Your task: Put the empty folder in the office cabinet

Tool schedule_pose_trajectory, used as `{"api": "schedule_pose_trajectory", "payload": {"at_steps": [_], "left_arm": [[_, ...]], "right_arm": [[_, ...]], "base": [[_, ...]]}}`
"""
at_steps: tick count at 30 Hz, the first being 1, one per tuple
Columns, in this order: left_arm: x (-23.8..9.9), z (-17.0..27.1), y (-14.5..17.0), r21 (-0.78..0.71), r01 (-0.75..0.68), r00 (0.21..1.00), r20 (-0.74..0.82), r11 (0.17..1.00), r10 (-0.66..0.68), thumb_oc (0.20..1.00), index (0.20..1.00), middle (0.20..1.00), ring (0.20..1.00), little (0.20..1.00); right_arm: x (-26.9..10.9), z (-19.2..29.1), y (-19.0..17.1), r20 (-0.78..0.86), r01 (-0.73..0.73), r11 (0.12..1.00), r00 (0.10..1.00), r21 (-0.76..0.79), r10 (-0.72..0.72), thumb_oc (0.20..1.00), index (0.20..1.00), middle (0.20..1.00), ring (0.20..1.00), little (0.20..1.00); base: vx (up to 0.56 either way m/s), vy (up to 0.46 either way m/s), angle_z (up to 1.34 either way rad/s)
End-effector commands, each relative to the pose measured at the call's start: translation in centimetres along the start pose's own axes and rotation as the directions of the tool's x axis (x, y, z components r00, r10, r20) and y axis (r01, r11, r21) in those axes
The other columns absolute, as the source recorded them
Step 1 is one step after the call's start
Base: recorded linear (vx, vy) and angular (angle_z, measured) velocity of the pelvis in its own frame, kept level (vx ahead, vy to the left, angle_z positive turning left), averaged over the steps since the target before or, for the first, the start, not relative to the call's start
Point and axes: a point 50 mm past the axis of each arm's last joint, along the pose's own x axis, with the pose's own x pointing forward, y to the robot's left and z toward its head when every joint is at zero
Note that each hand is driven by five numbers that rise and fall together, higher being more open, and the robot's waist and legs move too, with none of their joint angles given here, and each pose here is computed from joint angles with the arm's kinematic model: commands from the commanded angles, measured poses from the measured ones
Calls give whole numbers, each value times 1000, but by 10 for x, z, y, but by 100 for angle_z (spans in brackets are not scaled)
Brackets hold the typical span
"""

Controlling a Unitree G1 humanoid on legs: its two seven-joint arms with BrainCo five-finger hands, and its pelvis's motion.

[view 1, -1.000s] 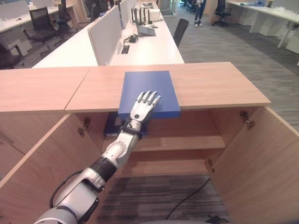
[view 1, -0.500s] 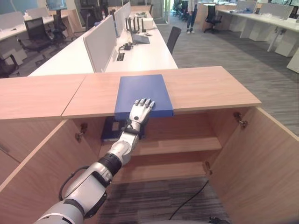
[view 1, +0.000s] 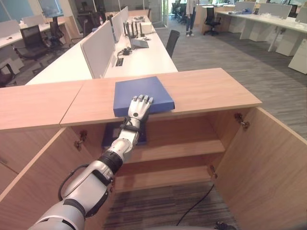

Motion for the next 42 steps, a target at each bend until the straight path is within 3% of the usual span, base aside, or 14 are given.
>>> {"api": "schedule_pose_trajectory", "payload": {"at_steps": [1,4,5,7,9,11,13,18,20,21,24,29,35,42], "left_arm": [[1,4,35,-219,-121,989,54,968,136,200,200,200,200,200],[-29,9,35,-361,-56,988,111,931,103,200,200,200,200,200],[-67,8,27,-527,61,991,134,847,13,200,200,200,200,200],[-81,5,26,-573,103,989,142,813,-25,200,200,200,200,200],[-109,4,28,-741,202,979,174,641,-108,200,200,200,200,200],[-115,1,31,-773,217,976,179,596,-124,200,200,200,200,200],[-132,-13,40,-928,197,975,152,315,-163,200,200,200,200,200],[-138,-23,57,-988,115,988,103,99,-113,200,200,200,200,200],[-137,-22,58,-992,108,989,101,65,-106,200,200,200,200,200],[-135,-19,59,-996,93,992,93,-6,-89,200,200,200,200,200],[-132,-14,66,-995,62,996,67,-84,-51,200,200,200,200,200],[-129,-10,78,-981,114,993,116,-157,-7,200,200,200,200,200],[-125,-1,85,-932,162,987,160,-325,34,200,200,200,200,200],[-130,4,77,-912,164,983,184,-376,-20,200,200,200,200,200]], "right_arm": [[0,1,-4,-33,25,1000,999,0,-25,1000,1000,1000,1000,1000],[0,0,-4,-41,28,999,999,45,-27,1000,1000,1000,1000,1000],[0,-1,-6,-50,35,994,998,105,-30,1000,1000,1000,1000,1000],[0,-4,-5,-58,34,993,998,114,-28,1000,1000,1000,1000,1000],[0,-10,-8,-71,38,989,997,146,-27,1000,1000,1000,1000,1000],[0,-14,-9,-79,36,988,997,148,-24,1000,1000,1000,1000,1000],[0,-18,-12,-87,8,990,996,141,4,1000,1000,1000,1000,1000],[1,-9,-8,-63,-36,990,997,136,45,1000,1000,1000,1000,1000],[1,-7,-7,-55,-43,990,997,136,51,1000,1000,1000,1000,1000],[1,0,-6,-35,-51,989,998,140,56,1000,1000,1000,1000,1000],[1,15,-4,48,-73,986,997,151,67,1000,1000,1000,1000,1000],[0,11,2,60,-100,980,994,171,91,1000,1000,1000,1000,1000],[-1,10,7,59,-116,980,992,161,108,1000,1000,1000,1000,1000],[-1,14,9,82,-126,973,990,191,112,1000,1000,1000,1000,1000]], "base": [[-9,-16,-3],[-10,-7,5],[-25,-13,20],[-10,-4,-1],[2,0,12],[4,11,16],[-13,39,12],[-5,4,3],[-4,1,8],[0,-3,6],[0,0,0],[0,0,0],[0,0,-1],[-1,0,0]]}}
